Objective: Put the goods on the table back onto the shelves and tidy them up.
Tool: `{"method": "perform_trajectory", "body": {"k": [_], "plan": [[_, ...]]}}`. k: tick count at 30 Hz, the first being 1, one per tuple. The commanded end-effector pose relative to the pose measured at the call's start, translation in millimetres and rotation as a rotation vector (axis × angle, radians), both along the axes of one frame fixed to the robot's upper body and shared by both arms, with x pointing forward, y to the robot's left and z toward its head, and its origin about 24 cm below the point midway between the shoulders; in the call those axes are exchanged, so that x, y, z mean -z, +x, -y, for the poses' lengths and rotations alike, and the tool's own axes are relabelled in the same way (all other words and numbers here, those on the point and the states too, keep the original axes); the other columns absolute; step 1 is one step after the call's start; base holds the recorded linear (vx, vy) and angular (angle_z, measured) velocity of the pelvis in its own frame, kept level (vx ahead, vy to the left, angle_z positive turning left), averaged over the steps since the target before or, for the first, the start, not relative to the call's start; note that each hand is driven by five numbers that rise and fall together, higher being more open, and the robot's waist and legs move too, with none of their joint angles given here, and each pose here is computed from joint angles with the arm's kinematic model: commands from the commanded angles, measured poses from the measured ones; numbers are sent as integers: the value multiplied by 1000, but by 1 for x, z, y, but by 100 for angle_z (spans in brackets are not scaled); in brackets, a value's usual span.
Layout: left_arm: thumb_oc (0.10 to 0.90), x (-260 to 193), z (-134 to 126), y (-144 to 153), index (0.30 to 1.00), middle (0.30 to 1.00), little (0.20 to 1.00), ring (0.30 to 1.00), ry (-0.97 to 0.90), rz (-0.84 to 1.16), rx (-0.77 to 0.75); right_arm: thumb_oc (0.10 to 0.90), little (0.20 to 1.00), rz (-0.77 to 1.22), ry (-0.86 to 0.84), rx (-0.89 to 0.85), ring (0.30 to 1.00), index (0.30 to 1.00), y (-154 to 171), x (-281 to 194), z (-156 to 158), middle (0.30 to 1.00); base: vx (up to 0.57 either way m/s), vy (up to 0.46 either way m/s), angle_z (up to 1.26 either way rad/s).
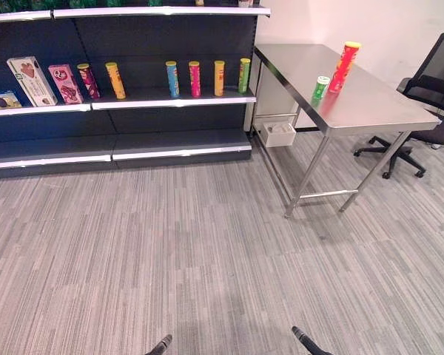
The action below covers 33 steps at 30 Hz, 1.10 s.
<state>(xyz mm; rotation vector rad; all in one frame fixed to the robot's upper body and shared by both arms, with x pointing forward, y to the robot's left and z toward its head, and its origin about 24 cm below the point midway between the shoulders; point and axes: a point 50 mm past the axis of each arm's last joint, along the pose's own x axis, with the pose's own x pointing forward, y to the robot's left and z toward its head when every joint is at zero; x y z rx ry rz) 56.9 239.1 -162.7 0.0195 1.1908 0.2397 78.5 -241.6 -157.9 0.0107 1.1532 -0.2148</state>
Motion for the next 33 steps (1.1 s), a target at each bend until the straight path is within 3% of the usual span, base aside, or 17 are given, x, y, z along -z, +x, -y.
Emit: {"method": "perform_trajectory", "body": {"k": [1,21,29,33], "plan": [[800,-9,-8,36,900,900,900,900,17,130,-5,800,900,105,-38,-20,900,900,29,-12,14,900,0,0,0],[800,-9,-6,38,900,900,900,900,28,117,2,800,900,80,-41,-48,900,900,27,-10,13,900,1,-29,-6],[800,-20,-6,71,900,900,900,900,35,221,30,800,900,142,-49,-22,900,900,36,-18,20,900,-28,-115,13],[800,-21,-7,74,900,900,900,900,44,228,31,800,900,152,-59,-23,900,900,40,-19,21,900,333,73,14]]}}
